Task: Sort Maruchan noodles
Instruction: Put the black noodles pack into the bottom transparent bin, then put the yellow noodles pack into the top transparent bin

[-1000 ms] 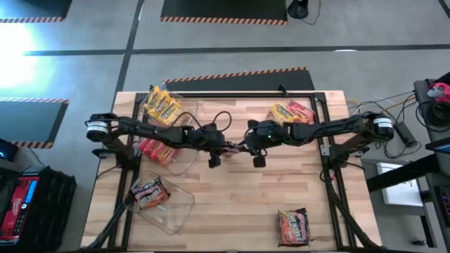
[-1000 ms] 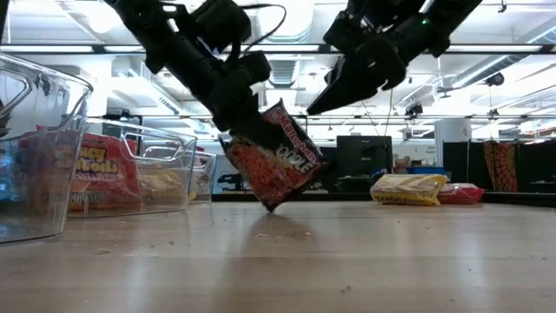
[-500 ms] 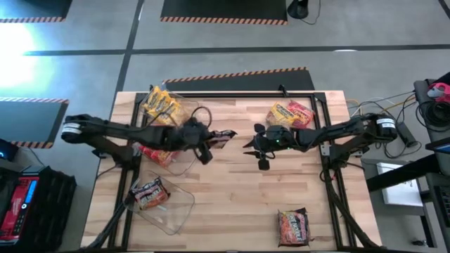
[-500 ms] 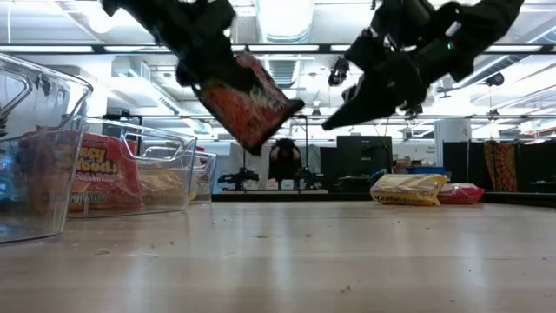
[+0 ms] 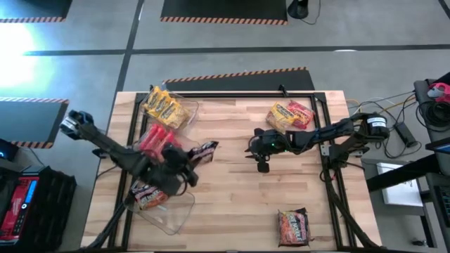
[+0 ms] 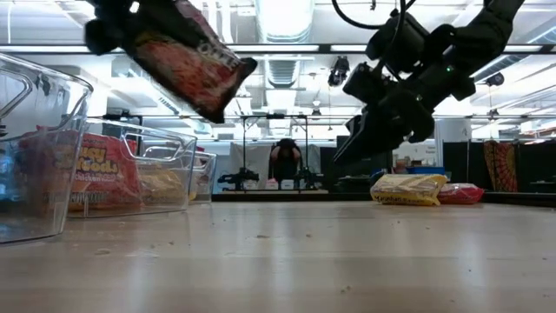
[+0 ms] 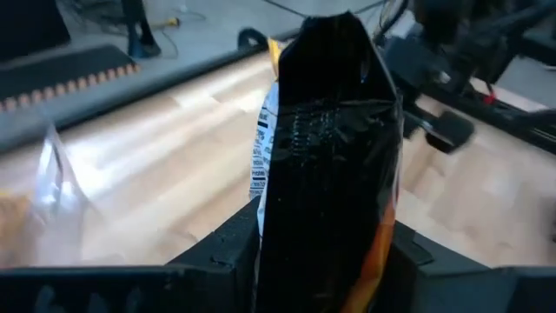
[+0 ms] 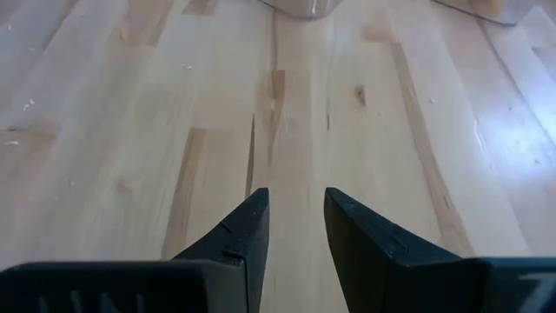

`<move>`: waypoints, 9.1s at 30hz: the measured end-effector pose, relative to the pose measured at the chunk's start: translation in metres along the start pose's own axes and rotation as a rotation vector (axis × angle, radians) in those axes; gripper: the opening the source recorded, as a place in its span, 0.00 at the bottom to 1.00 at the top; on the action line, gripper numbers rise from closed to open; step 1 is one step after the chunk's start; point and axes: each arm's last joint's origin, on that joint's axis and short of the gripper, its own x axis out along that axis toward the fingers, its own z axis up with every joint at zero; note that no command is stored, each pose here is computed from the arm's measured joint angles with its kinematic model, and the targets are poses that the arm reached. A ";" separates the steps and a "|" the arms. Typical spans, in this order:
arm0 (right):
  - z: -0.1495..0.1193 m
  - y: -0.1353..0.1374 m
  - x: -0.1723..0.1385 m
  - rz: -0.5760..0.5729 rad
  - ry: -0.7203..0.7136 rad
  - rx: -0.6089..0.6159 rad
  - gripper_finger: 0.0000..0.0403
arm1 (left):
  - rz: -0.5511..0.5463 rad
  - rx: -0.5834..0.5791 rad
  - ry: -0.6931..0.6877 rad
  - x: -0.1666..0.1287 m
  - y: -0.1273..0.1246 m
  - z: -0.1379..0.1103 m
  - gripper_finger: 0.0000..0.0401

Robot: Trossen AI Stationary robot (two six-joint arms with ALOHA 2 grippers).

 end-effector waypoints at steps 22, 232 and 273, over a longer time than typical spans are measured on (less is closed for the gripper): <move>0.010 -0.004 -0.018 -0.018 -0.037 0.067 0.25 | -0.247 -0.142 0.002 -0.089 -0.016 -0.049 0.32; -0.046 -0.065 -0.090 -0.630 0.275 1.193 0.50 | -0.144 0.321 0.056 0.225 0.138 0.043 0.48; -0.109 -0.042 -0.106 -0.825 -0.092 1.462 0.50 | -0.265 0.399 0.145 0.328 0.150 0.093 0.48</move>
